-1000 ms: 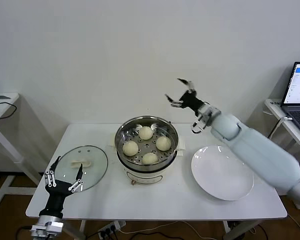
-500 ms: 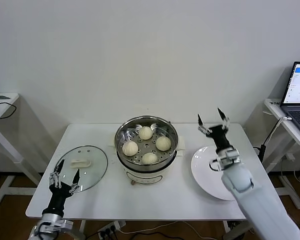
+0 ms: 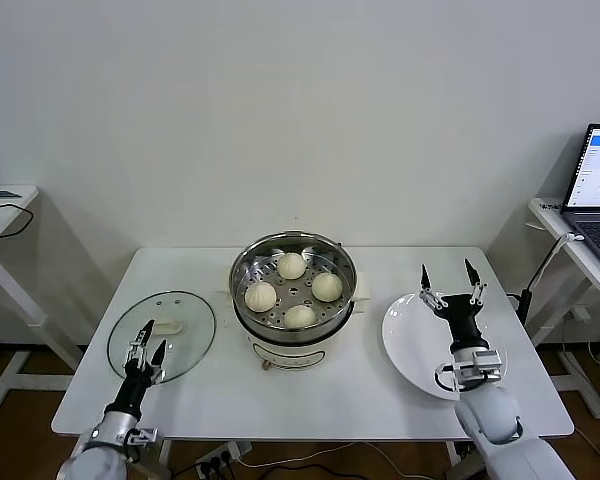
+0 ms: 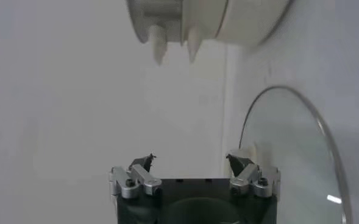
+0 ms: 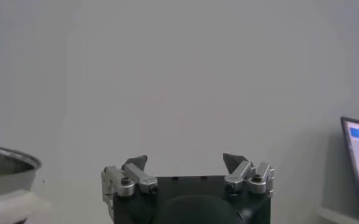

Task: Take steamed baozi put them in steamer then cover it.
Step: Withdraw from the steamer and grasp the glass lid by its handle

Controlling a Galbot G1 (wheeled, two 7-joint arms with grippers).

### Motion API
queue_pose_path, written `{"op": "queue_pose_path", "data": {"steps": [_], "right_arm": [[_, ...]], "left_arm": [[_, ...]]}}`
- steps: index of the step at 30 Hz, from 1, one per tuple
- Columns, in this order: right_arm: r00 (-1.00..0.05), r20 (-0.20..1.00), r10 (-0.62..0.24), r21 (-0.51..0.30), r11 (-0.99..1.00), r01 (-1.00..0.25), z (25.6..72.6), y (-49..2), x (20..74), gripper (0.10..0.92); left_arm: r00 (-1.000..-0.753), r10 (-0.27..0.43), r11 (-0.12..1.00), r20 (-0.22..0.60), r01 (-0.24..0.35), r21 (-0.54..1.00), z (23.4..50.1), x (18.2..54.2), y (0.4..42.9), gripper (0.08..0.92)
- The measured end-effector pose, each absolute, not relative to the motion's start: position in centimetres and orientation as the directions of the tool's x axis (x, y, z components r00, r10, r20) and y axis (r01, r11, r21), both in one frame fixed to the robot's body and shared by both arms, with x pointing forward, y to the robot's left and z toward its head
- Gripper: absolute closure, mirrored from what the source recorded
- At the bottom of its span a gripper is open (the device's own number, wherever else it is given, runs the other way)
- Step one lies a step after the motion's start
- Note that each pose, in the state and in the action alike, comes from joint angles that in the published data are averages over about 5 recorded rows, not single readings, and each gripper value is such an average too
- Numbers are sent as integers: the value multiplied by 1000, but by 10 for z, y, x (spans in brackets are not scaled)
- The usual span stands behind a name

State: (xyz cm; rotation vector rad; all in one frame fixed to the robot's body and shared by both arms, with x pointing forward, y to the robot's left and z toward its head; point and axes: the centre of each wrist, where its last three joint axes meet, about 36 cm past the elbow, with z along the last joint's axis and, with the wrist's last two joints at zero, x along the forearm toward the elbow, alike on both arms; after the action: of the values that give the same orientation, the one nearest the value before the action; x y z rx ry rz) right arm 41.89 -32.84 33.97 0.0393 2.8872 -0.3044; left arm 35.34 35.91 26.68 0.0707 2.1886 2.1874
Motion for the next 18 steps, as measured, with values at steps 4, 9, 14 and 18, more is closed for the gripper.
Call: {"op": "queue_pose_path", "data": {"steps": [4, 9, 14, 18], "right_arm": [[-975, -224, 12, -202, 978, 58, 334, -330, 410, 200], [-976, -216, 17, -204, 977, 62, 330, -331, 402, 200], [-977, -212, 20, -204, 977, 65, 329, -331, 398, 200], [-977, -210, 22, -203, 977, 66, 327, -331, 397, 200]], "left_arm": [[-998, 62, -39, -1, -4, 999, 263, 370, 362, 177], [-999, 53, -71, 2, -1, 997, 259, 388, 365, 177], [-999, 40, -87, 16, 13, 996, 254, 398, 370, 177], [-999, 28, -91, 28, 25, 996, 250, 404, 370, 177]]}}
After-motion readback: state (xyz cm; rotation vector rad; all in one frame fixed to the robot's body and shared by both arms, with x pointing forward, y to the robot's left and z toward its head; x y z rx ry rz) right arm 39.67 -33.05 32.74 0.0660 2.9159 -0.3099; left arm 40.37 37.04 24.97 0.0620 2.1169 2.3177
